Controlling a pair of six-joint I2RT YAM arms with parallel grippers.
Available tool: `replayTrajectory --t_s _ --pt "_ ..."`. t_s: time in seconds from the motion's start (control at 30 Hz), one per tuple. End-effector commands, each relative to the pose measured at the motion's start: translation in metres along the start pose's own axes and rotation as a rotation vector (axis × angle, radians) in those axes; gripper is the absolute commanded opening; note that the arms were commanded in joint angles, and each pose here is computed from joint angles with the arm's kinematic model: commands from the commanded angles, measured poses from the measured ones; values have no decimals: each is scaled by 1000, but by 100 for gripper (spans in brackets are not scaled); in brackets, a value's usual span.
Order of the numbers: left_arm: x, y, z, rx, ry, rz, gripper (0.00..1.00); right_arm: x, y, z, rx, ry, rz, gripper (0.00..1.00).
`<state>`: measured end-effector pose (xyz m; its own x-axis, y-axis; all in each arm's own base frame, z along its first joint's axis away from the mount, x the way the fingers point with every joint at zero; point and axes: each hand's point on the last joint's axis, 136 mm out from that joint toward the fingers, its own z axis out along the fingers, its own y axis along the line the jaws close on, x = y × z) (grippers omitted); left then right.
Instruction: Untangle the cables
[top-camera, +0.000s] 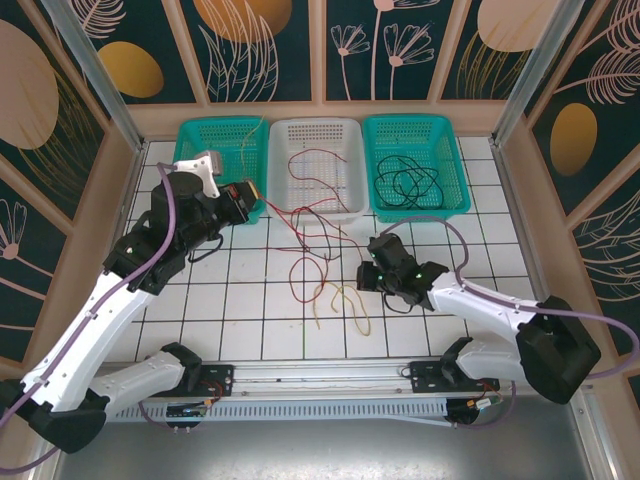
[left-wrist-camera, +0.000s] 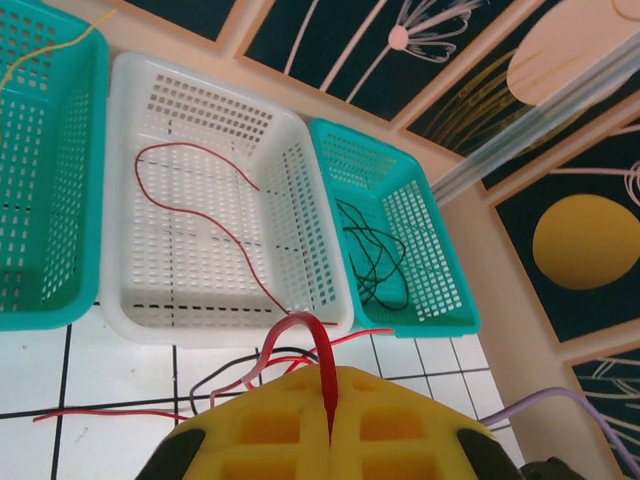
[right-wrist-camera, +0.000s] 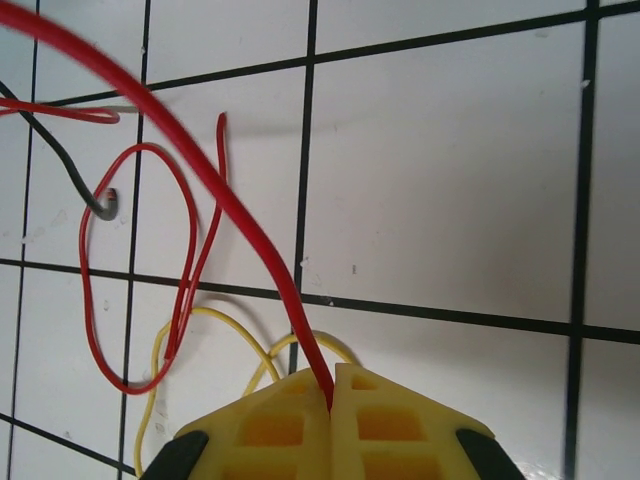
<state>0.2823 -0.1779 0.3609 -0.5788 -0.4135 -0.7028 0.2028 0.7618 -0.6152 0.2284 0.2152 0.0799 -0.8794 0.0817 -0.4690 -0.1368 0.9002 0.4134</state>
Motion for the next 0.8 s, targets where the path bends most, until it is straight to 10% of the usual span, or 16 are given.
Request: replayTrajectory --t_s 0.0,0.2,0.77 --pt "-7 -23 -5 111 -4 61 0 -35 8 -33 51 -96 -83 22" --pt "11 -37 -3 163 134 182 0 -98 66 -86 -36 -198 -257 61" --pt "5 -65 -10 257 184 280 0 -99 132 -81 -259 -184 -319 61"
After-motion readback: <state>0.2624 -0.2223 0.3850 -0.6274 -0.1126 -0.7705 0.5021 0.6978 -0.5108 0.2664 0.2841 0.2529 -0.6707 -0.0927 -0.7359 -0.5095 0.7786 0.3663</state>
